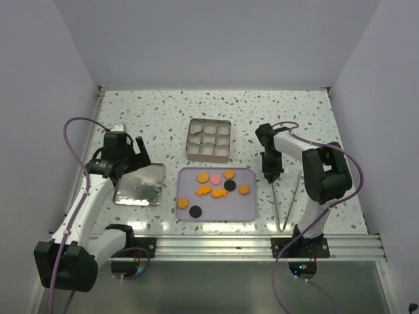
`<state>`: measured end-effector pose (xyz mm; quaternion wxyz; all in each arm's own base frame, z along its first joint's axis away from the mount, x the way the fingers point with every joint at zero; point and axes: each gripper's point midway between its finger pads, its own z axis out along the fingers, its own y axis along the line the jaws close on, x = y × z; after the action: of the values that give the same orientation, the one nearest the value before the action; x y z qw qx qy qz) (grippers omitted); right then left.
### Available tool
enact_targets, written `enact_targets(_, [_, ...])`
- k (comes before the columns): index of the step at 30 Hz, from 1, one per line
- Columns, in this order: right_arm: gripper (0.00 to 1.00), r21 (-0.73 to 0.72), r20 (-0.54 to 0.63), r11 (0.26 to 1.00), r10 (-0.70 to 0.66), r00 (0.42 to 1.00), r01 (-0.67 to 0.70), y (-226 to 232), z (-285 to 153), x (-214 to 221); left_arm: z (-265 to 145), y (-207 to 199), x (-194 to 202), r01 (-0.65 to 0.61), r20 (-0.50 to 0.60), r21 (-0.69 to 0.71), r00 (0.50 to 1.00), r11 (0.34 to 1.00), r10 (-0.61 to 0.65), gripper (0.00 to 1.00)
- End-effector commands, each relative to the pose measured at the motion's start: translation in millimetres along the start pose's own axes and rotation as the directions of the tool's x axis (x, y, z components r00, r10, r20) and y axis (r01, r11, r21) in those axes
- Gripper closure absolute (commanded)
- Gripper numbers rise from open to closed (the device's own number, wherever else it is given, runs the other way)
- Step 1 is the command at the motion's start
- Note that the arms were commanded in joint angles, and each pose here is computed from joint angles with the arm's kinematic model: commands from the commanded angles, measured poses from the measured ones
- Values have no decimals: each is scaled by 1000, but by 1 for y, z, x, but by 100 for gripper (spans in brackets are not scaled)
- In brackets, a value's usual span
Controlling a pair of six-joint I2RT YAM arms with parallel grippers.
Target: Pack the cookies
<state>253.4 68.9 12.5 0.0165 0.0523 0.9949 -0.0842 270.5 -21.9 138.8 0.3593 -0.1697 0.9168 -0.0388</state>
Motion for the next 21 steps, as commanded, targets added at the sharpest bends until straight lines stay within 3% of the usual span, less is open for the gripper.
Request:
enact_targets(1, [84, 31, 90, 998, -52, 995, 50, 4, -3, -41, 3, -1, -9, 0, 31, 2, 1000, 1000, 0, 0])
enact_targets(8, [100, 104, 148, 990, -116, 982, 101, 11, -15, -102, 7, -2, -6, -5, 11, 2, 1000, 1000, 5, 0])
enact_targets(15, [100, 147, 210, 982, -149, 966, 119, 22, -28, -159, 7, -2, -5, -12, 6, 6, 1000, 1000, 12, 0])
enact_targets(21, [100, 87, 305, 987, -155, 940, 135, 44, -51, -196, 9, -3, -3, -13, -5, 6, 1000, 1000, 13, 0])
